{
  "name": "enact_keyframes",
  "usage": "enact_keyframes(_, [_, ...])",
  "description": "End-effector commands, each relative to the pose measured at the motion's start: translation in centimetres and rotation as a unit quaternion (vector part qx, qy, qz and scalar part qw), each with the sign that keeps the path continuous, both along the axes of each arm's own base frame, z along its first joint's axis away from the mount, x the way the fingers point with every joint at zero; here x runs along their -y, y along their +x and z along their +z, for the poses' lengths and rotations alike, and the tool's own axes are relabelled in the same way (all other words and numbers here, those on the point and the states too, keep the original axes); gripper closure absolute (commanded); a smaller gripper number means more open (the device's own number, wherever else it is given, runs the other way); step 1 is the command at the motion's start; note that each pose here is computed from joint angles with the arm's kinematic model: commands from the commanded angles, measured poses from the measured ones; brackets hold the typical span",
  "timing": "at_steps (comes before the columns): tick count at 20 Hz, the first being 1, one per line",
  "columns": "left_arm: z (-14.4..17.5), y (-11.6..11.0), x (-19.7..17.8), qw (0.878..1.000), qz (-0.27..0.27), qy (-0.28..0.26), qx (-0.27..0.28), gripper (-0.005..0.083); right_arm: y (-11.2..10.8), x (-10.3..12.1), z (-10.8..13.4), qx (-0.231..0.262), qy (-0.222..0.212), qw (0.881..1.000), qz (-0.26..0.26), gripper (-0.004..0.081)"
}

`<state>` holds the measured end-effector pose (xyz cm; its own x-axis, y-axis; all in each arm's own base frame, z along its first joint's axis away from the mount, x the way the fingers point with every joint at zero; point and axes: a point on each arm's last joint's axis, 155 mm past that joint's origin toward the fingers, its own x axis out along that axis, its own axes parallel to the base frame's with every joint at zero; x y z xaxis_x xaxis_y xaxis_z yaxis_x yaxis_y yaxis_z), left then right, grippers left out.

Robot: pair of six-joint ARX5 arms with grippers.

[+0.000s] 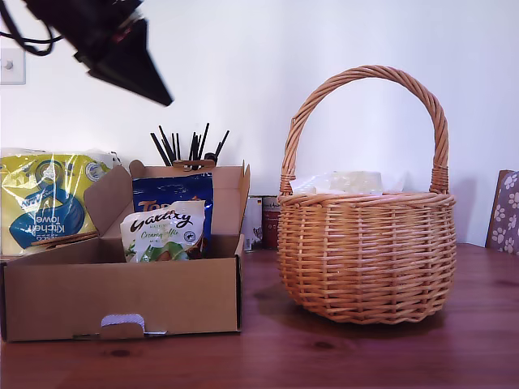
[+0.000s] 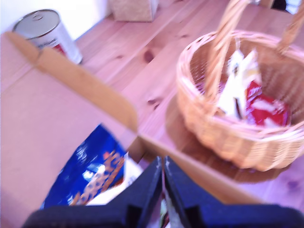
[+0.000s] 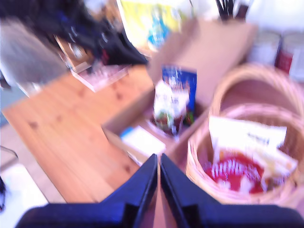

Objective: Move the bags of Easter eggs from the cardboard box on the left into the woven basket on the right side.

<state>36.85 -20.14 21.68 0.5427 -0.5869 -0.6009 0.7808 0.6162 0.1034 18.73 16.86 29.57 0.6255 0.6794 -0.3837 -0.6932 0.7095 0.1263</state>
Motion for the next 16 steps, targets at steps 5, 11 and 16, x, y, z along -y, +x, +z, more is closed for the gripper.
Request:
enact_keyframes(5, [-0.8,0.0,-2.6,1.0,0.001,0.029,0.004,0.0531,0.1,-0.9,0.4,0.018,0.006,1.0,0.009,0.0782])
enact_keyframes(11, [1.5,2.1,-2.2,0.996,-0.013,0.032,0.086,-0.0007,0.6,-1.2,0.1,0.013,0.002,1.0,0.009,0.0782])
enact_keyframes(16, [1.9,2.9,-1.6,0.993,-0.036,0.025,0.113,-0.0007,1.2,-1.6,-0.8,-0.001,-0.01,1.0,0.01,0.0782])
